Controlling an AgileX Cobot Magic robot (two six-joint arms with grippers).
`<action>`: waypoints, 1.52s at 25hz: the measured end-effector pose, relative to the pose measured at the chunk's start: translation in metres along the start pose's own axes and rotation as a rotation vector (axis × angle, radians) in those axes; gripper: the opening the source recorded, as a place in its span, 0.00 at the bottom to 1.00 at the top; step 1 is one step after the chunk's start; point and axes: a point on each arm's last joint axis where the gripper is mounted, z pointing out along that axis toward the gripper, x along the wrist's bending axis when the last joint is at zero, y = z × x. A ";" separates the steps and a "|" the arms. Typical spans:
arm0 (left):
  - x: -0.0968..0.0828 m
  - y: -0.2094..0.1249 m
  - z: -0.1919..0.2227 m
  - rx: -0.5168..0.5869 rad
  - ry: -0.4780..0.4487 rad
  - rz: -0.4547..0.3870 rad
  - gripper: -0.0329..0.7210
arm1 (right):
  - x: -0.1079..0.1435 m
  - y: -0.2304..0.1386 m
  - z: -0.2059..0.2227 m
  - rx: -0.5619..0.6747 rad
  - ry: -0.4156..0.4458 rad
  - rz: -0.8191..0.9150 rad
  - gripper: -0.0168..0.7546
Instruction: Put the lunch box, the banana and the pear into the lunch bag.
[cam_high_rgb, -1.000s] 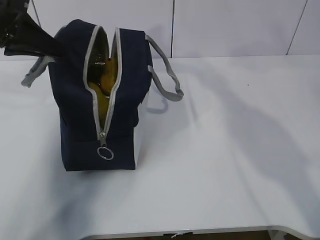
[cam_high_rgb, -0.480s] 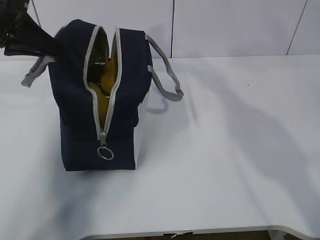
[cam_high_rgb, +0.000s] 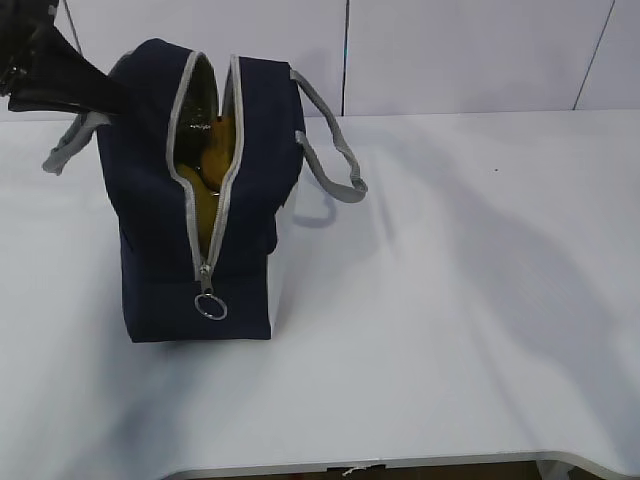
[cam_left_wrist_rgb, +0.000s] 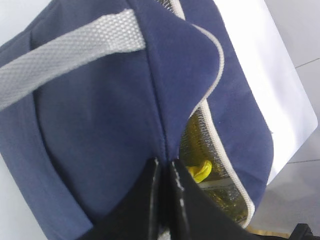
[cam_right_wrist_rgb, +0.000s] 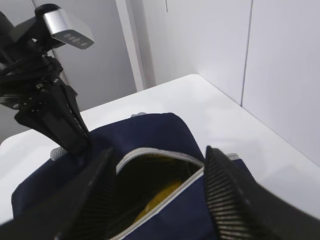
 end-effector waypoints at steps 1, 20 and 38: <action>0.000 0.000 0.000 0.000 0.000 0.000 0.03 | 0.000 0.000 0.000 0.000 0.000 0.000 0.62; 0.000 0.000 0.000 0.000 0.000 0.000 0.03 | 0.000 0.000 0.000 -0.001 -0.003 0.006 0.62; 0.000 0.000 0.000 0.000 0.000 0.000 0.03 | -0.040 0.013 -0.010 -0.163 -0.451 0.069 0.62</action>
